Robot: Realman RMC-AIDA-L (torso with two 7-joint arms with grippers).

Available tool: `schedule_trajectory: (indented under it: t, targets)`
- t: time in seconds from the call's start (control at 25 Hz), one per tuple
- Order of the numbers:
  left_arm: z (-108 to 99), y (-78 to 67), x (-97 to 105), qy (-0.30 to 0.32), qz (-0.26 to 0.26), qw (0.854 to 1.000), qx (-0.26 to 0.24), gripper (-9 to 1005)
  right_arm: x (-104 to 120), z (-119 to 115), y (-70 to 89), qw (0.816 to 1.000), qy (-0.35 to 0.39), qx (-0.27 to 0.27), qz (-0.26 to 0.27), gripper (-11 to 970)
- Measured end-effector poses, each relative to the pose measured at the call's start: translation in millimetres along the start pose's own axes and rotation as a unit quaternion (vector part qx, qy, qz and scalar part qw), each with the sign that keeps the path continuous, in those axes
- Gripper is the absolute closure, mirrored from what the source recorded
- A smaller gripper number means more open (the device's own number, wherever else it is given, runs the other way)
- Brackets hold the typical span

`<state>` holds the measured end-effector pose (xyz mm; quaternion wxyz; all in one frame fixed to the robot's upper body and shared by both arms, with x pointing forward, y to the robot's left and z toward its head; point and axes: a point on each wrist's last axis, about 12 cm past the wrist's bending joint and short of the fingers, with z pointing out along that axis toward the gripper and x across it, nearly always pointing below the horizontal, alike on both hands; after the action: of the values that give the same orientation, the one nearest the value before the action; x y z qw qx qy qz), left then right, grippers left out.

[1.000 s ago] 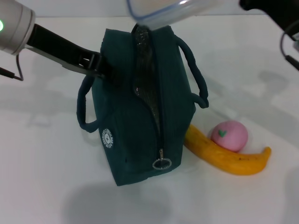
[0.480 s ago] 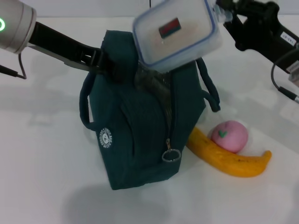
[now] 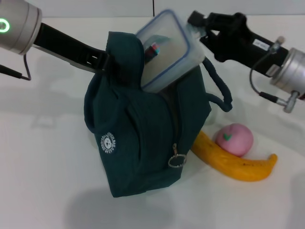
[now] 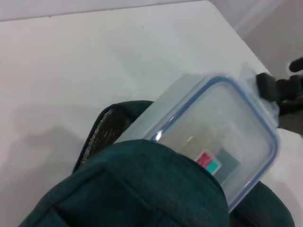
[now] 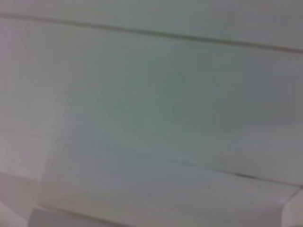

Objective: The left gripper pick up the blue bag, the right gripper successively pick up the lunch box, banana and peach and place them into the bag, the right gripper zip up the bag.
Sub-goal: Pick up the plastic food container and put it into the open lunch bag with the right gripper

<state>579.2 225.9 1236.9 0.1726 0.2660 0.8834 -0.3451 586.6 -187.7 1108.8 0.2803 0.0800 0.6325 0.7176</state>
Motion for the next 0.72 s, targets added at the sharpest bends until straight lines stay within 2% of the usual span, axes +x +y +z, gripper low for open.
schedule_trajectory:
  t: [0.32,0.6,0.72]
  targets:
    - [3.0,0.2,0.4,-0.001,0.013,1.0,0.005,964,-1.3,19.9,6.6,0.999,0.034,-0.002,-0.041,809]
    - [2.9,3.2,3.5,0.0,0.008,1.0,0.005,964,-3.4,19.7,5.3,0.999,0.025,0.003,-0.036,805]
    - [2.1,3.8,3.7,-0.001,0.008,1.0,0.004,964,-5.6,18.5,5.9,0.999,0.02,0.002,-0.035,693]
